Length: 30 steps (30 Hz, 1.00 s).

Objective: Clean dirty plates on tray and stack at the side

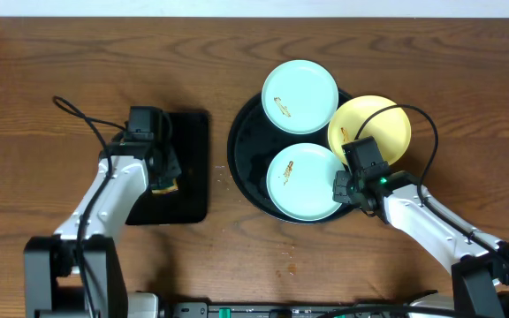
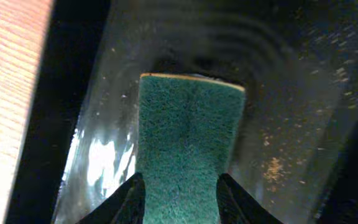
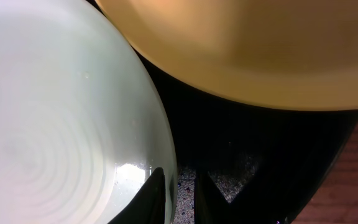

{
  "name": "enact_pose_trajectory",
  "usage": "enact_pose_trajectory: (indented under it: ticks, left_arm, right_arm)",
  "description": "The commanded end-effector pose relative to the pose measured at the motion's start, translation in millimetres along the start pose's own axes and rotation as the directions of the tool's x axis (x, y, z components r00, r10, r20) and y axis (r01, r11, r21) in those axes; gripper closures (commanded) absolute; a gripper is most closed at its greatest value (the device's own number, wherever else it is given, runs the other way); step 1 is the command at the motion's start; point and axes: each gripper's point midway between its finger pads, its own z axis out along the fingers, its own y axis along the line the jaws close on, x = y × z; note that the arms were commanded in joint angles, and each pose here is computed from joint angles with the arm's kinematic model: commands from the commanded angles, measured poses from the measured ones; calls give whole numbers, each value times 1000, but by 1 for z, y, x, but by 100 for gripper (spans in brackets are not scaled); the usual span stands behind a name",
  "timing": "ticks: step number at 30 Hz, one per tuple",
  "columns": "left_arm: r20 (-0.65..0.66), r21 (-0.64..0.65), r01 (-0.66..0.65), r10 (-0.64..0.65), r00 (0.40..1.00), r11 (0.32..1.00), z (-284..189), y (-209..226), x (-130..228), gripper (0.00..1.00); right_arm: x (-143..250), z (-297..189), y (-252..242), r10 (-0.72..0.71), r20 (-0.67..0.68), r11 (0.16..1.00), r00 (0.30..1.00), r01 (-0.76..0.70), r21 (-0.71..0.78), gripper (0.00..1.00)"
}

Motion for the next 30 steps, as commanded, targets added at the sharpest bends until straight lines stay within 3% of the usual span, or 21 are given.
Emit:
enact_pose_trajectory:
  ticks: [1,8,15,30]
  left_arm:
    - [89,23,14,-16,996,1000,-24,-4,-21,63]
    - [72,15,12,-13,997,1000,-27,0,-13,67]
    - [0,-13,3,-3,1000,1000,-4,4,3,65]
    - [-7,-15,-52,52,999,999,4,2,2,62]
  right_arm:
    - [4,2,-3,-15,-5,1000,1000,15,20,85]
    - [4,2,-3,-15,-5,1000,1000,15,19,85]
    - [4,2,-3,-15,-5,1000,1000,15,19,85]
    - [4,2,-3,-15,-6,1000,1000,15,20,85]
